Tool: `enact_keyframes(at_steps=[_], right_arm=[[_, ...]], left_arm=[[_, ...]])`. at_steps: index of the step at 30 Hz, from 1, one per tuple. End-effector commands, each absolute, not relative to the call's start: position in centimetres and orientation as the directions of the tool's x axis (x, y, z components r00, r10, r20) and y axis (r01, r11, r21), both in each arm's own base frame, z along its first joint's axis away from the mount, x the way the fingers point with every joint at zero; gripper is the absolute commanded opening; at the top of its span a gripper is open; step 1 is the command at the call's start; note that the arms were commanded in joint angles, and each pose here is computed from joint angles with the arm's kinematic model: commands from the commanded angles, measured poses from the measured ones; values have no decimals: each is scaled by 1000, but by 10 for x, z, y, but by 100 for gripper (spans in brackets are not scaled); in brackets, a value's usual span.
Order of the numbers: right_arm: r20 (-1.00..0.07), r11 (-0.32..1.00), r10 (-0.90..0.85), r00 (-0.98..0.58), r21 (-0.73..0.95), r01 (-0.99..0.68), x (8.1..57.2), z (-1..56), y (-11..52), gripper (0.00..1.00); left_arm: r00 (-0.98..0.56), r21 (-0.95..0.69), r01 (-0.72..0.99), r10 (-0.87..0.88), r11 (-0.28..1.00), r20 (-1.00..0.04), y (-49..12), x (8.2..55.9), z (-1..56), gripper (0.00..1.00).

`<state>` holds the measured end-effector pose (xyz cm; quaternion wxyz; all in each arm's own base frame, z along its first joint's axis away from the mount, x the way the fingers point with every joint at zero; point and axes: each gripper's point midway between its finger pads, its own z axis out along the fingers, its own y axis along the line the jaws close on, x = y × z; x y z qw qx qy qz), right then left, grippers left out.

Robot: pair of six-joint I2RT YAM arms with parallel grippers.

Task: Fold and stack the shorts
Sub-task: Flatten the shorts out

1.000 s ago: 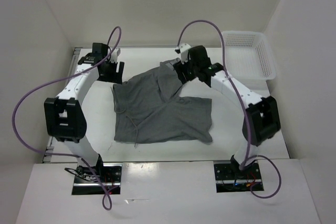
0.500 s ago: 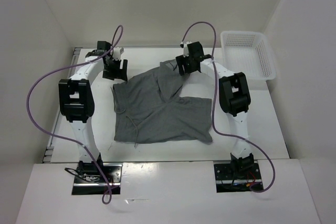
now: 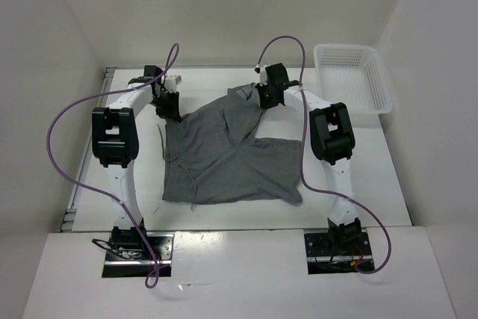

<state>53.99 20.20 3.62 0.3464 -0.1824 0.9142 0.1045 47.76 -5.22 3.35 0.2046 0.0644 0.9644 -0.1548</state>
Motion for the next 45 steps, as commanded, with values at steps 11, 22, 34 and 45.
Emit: enact_keyframes(at_steps=[11,22,34,45], right_arm=[[-737,911,-280,-615,-1,-413,489,138,151,0],[-595,883,-368,-714,18,-469,375,92,120,75],[-784,893,-178,-595,125,-432,493,159,183,58],[-723,884,-142,-677,216,-415,538,87,242,56]], left_arm=[[-850,-174,184,67,967,-523,-37,510,67,0],[-827,-165,248,120,955,-550,-69,519,71,0],[-863,-173,279,168,945,-476,-92,489,53,9],[-858,-173,307,193,936,-477,-106,487,58,9]])
